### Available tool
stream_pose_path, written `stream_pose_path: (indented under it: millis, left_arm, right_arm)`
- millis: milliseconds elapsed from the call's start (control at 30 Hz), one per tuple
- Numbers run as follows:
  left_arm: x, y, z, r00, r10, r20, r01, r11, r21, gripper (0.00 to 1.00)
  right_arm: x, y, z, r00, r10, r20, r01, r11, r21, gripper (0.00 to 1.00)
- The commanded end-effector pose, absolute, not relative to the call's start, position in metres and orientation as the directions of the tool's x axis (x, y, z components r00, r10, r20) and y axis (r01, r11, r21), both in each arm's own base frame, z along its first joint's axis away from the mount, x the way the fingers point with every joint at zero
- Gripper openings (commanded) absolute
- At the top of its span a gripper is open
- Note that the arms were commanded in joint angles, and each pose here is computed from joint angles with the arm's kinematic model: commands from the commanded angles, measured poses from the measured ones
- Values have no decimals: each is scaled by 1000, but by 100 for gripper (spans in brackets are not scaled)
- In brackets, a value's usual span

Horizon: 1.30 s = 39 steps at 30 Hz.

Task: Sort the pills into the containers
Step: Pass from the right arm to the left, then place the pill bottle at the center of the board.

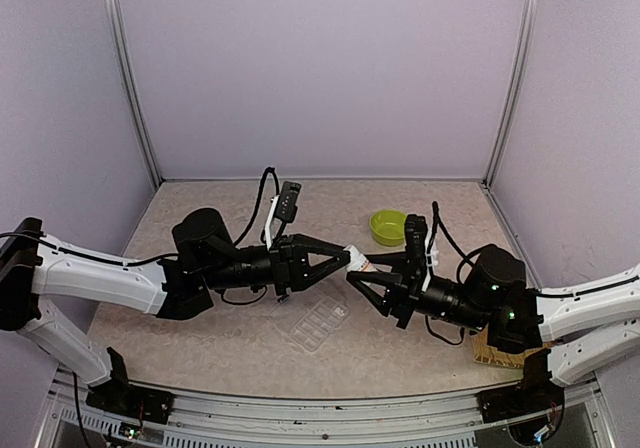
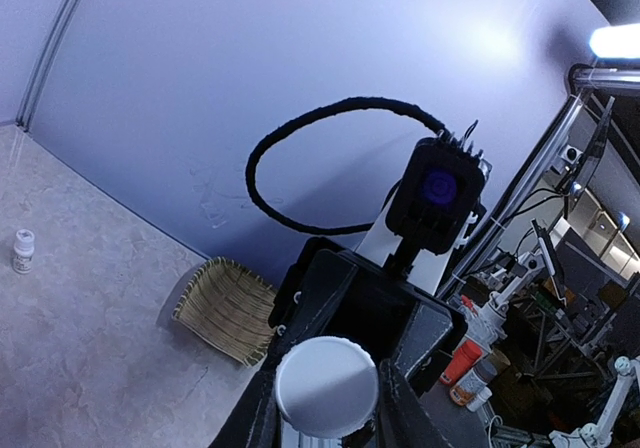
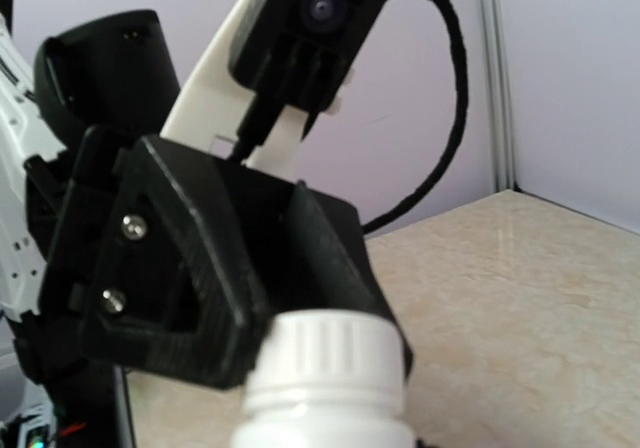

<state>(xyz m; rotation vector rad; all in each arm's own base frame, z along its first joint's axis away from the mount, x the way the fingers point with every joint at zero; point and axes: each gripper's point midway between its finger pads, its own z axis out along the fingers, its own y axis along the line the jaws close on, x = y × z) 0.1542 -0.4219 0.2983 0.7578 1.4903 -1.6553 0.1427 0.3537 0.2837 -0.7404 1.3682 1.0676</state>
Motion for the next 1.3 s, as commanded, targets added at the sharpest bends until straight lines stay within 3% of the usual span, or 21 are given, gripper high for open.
stream_pose_path:
  millis: [0, 233, 400, 800, 1267]
  left_arm:
    - [129, -423, 314, -456, -148, -878, 889, -130, -440, 14]
    - [146, -422, 309, -476, -161, -865, 878, -26, -478, 10]
    - [153, -422, 306, -488, -166, -857, 868, 15, -497, 9]
    - [173, -415, 295, -492, -181, -851, 847, 126, -517, 10]
    - [230, -377, 253, -448, -160, -880, 774, 423, -471, 10]
  right_arm:
    - [145, 348, 297, -166, 238, -957, -897, 368, 247, 7]
    - [152, 352, 285, -158, 195, -968, -884, 409, 227, 17]
    - [156, 359, 276, -150, 148, -978, -882, 427, 200, 34]
    - [163, 356, 268, -138, 112, -984, -863, 473, 175, 98]
    - [172, 338, 261, -128, 94, -987, -818, 552, 159, 100]
